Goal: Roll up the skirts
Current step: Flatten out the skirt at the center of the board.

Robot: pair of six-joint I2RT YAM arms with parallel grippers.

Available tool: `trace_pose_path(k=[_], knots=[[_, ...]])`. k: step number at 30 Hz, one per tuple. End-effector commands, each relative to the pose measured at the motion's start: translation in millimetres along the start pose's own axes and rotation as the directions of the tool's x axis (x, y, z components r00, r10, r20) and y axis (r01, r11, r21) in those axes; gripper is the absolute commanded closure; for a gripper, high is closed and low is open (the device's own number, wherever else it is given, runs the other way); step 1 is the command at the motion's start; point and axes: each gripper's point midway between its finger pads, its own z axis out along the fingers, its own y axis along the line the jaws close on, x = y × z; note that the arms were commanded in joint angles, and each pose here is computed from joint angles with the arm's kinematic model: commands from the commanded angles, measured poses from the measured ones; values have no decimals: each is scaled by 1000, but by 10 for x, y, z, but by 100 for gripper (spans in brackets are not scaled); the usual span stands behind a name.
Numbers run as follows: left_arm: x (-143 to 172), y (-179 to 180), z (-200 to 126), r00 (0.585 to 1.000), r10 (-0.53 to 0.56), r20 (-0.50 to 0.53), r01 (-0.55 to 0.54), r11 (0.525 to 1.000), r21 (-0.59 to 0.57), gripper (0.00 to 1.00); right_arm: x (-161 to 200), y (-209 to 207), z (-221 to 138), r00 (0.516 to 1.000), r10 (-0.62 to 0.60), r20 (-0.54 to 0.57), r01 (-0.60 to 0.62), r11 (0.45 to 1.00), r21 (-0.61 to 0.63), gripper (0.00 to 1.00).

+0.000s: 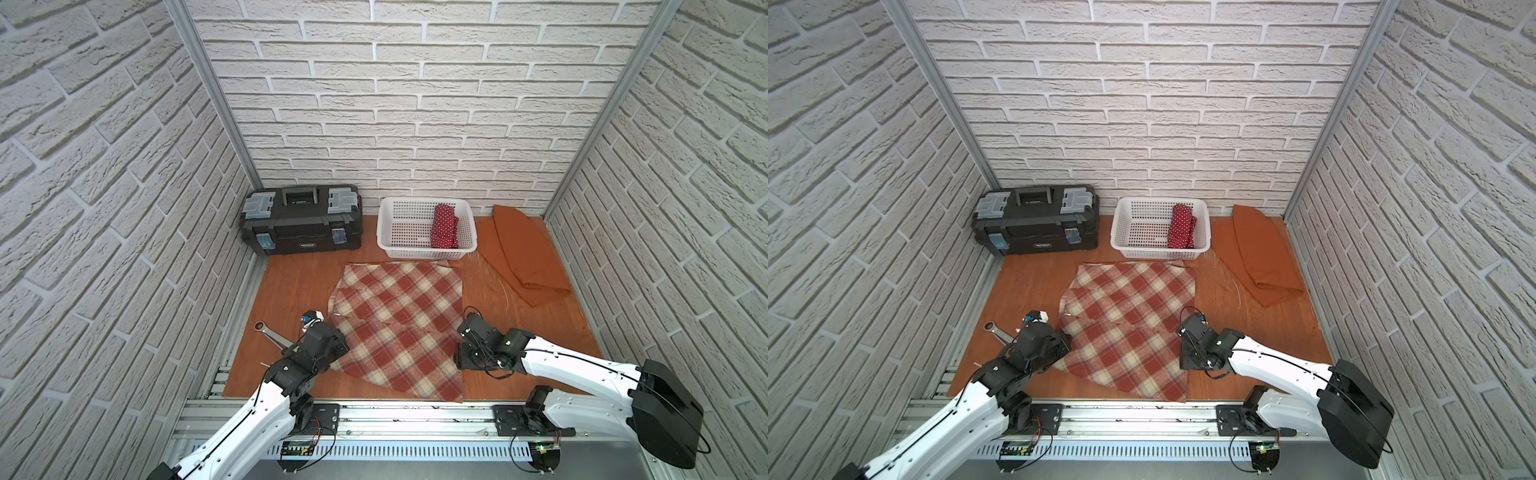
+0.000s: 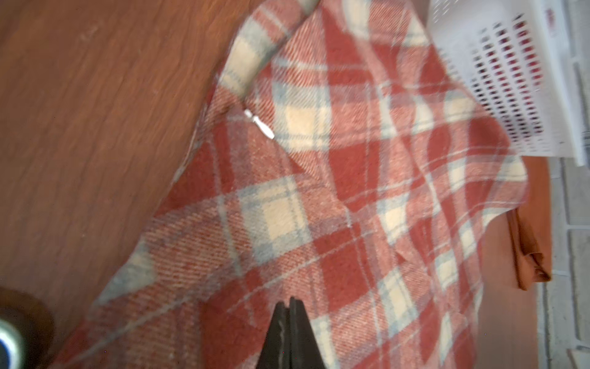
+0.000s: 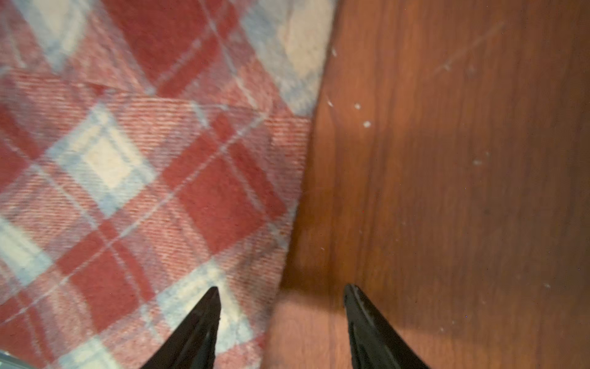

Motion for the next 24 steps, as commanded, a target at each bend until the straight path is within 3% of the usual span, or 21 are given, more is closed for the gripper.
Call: trace_pose_path(k=[1, 3, 6, 8, 9, 10, 11, 15, 24], knots=[[33, -103, 119, 999, 29, -42, -29, 1000, -10, 67, -15, 65, 69, 999, 29, 15, -28, 999, -34, 39], [77, -136, 211, 997, 35, -72, -36, 999, -17, 58, -69, 206, 101, 1000, 10, 1, -10, 998, -62, 45], [125, -140, 359, 995, 34, -96, -37, 999, -27, 60, -138, 342, 162, 999, -30, -34, 29, 998, -50, 64], [131, -187, 441, 991, 60, -116, -64, 997, -32, 75, -182, 425, 202, 998, -47, -41, 44, 997, -60, 78], [133, -205, 477, 989, 71, -128, -76, 996, -37, 92, -204, 453, 212, 998, -50, -39, 47, 997, -61, 84], [129, -246, 515, 987, 82, -138, -88, 995, -37, 100, -235, 461, 219, 998, -52, -39, 50, 997, -52, 92], [121, -294, 552, 986, 91, -143, -96, 995, -29, 100, -273, 464, 219, 998, -60, -36, 59, 998, -38, 98], [69, -460, 681, 981, 116, -154, -119, 993, -11, 100, -455, 346, 111, 998, -68, 4, 68, 997, 42, 98], [-168, -1193, 1096, 963, 207, -171, -190, 976, 109, 100, -967, -369, -277, 980, 127, 151, -143, 984, 103, 98]])
